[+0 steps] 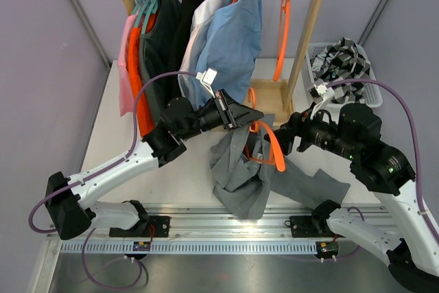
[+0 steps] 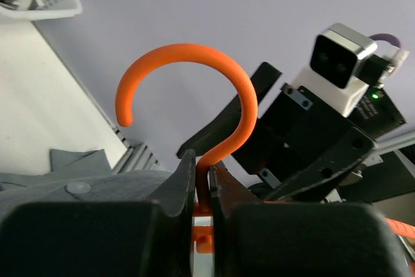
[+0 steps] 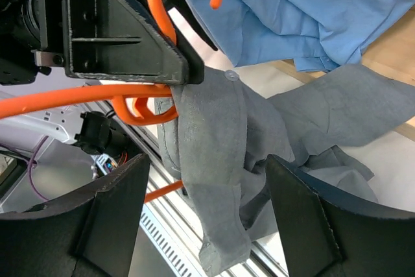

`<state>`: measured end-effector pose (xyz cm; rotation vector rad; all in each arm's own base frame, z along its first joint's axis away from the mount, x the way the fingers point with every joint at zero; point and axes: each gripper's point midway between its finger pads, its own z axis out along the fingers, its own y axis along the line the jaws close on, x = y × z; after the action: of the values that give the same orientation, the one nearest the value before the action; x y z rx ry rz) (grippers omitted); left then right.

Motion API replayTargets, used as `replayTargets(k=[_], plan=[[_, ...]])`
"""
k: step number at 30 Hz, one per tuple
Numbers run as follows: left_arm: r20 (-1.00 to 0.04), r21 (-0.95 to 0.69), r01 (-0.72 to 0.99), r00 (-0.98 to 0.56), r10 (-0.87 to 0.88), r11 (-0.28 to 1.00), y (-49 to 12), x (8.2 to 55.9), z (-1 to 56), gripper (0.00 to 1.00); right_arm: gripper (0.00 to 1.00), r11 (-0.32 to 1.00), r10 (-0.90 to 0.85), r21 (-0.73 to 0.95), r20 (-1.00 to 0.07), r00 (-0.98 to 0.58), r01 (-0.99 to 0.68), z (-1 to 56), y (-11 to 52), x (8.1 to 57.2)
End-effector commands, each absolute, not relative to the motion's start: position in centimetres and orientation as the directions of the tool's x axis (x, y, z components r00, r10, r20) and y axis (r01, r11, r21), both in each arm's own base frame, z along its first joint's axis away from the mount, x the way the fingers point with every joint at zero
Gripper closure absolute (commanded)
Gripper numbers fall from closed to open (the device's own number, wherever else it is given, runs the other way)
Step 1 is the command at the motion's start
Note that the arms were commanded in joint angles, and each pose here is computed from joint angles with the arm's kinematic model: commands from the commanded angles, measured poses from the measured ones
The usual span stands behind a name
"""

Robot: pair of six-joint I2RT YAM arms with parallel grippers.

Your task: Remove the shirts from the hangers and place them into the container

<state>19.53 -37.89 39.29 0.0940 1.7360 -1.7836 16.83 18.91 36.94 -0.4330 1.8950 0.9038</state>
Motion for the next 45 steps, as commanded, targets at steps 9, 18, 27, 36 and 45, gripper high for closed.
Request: replayTargets(k=[9,18,27,36,45], plan=[[-0.445,-0.859,0.506,-0.815,-0.371,-0.080,-37.5,17.4,42.7,0.76,0.26,0.625,0.110,0.410,-0.889,-0.444,-0.665,38.4,19.7,17.1],[-0.461,-0.851,0.520,-0.806,-0.371,-0.071,-37.4,17.4,42.9,1.00,0.31,0.642,0.107,0.411,-0.884,-0.455,-0.647,37.9,19.7,17.5],[-0.747,-0.664,0.691,-0.596,-0.294,0.286,-38.5,20.6,40.0,1.00,0.12,0.945,0.112,0.202,-0.939,-0.326,-0.257,40.4,9.8,20.4],[-0.941,-0.307,0.744,-0.330,-0.074,0.594,-37.1,23.0,37.3,1.00,0.11,0.937,0.097,0.189,-0.949,-0.300,-0.293,43.1,8.8,18.4],[-0.965,-0.212,0.780,-0.264,0.002,0.589,-39.2,24.4,37.4,1.00,0.17,0.698,0.058,0.370,-0.882,-0.467,-0.613,42.0,16.1,14.1]])
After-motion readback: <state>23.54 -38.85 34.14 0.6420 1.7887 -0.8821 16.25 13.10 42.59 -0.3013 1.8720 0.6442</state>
